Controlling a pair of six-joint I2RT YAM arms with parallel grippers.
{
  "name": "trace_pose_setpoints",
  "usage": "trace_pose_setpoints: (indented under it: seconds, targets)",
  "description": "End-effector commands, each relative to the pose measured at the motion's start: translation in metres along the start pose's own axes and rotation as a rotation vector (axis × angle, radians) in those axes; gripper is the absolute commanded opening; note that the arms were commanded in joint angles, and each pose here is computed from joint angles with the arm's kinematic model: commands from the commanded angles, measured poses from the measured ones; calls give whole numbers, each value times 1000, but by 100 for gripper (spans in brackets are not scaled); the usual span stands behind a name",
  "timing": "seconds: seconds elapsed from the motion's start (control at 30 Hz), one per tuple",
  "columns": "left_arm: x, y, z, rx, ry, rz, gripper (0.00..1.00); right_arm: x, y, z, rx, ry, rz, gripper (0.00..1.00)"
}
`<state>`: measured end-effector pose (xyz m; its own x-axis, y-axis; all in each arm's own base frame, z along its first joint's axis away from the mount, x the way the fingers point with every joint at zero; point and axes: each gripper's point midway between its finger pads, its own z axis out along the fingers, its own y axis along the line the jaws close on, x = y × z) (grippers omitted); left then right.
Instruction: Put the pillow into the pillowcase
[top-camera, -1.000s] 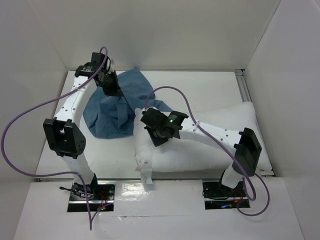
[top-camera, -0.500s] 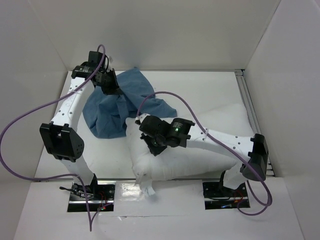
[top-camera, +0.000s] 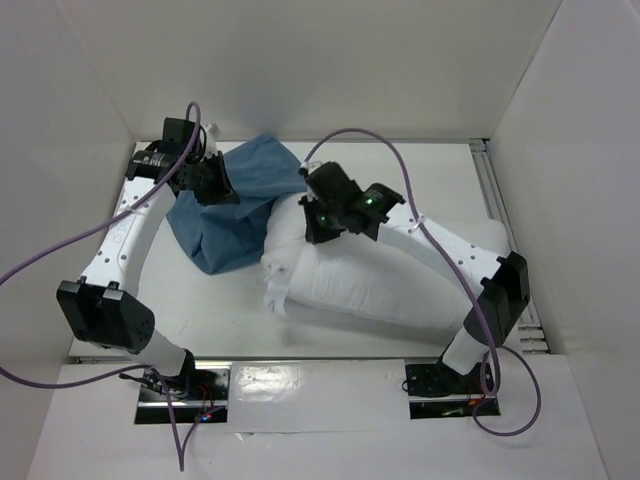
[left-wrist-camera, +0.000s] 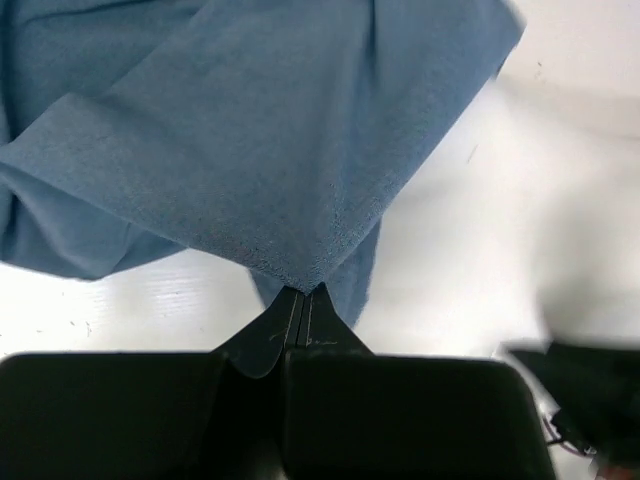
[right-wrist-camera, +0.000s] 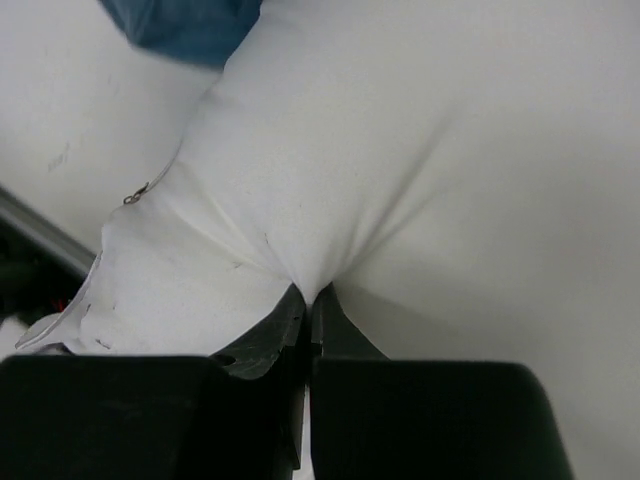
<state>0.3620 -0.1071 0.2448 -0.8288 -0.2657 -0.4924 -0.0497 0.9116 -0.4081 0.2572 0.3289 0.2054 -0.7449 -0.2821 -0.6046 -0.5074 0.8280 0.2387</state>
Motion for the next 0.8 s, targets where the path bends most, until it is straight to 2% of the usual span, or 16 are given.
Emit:
trace_pose_setpoints:
  seconds: [0.0, 0.1, 0.3, 0.37, 0.47, 0.67, 0.77]
  targets:
    - [11, -15, -16, 75, 0, 57, 0, -68, -25, -20, 25, -205, 33, 0]
    - [19, -16, -21, 62, 6, 82, 0, -99, -31, -27, -13, -260, 39, 0]
    - [19, -10, -11, 21, 32, 100, 0, -112, -24, -41, -30, -281, 18, 0]
    - [24, -12, -9, 18, 64, 124, 0, -121, -26, -54, -15, -333, 31, 0]
    - [28, -20, -8, 29, 79, 155, 0, -139, -51, -58, 72, -406, 109, 0]
    - [34, -33, -30, 63, 69, 199, 0, -157, -110, -55, 266, -519, 243, 0]
    - [35, -46, -43, 133, 60, 206, 0, -146, -127, -37, 307, -481, 255, 0]
